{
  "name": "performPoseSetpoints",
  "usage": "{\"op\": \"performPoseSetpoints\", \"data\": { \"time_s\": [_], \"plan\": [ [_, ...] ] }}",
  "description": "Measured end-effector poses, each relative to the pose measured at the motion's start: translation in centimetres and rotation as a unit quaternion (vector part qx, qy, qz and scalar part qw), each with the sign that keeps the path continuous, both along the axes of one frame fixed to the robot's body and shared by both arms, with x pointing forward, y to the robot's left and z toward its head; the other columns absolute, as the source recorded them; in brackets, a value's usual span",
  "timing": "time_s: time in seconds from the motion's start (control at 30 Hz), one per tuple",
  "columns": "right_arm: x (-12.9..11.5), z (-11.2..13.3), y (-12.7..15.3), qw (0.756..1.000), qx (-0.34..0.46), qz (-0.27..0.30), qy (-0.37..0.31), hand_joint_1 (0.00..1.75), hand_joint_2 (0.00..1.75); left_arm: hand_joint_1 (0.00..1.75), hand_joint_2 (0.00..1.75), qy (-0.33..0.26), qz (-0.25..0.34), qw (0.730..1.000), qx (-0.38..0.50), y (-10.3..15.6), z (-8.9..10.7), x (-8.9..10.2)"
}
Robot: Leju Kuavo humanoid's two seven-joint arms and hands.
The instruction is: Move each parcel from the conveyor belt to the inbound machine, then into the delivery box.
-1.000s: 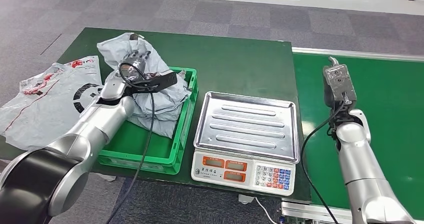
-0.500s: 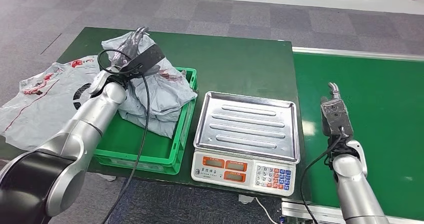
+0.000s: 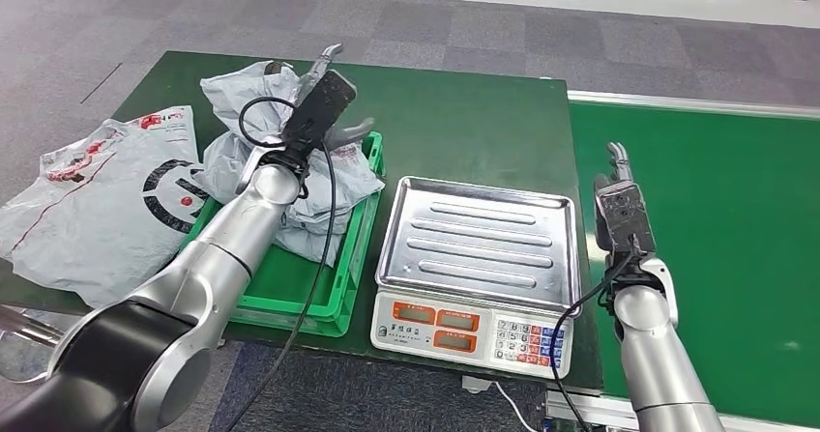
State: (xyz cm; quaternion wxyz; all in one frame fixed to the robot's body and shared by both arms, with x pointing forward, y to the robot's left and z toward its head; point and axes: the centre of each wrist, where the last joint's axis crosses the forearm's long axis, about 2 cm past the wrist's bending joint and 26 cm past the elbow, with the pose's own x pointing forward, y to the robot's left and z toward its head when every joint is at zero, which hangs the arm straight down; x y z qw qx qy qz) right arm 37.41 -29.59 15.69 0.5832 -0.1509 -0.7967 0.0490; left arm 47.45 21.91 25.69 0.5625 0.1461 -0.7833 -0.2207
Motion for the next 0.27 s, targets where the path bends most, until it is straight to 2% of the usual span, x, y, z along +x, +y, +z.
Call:
{"op": "performPoseSetpoints", "data": {
  "time_s": [0.2, 0.23, 0.27],
  "plan": [
    [1.0, 1.2, 1.2, 0.999, -0.001, 0.000, -0.035, 0.00, 0.00, 0.00, 1.75, 0.017, -0.076, 0.993, -0.094, -3.7, -0.2, -0.7],
    [1.3, 1.5, 1.5, 0.999, 0.001, 0.001, -0.040, 0.00, 0.44, 0.00, 1.31, 0.024, -0.089, 0.989, -0.112, -4.5, -0.3, -0.9],
    [1.4, 1.6, 1.6, 0.999, 0.003, 0.002, -0.042, 0.00, 0.58, 0.00, 1.16, 0.028, -0.094, 0.988, -0.120, -4.9, -0.3, -1.1]
  ]
}}
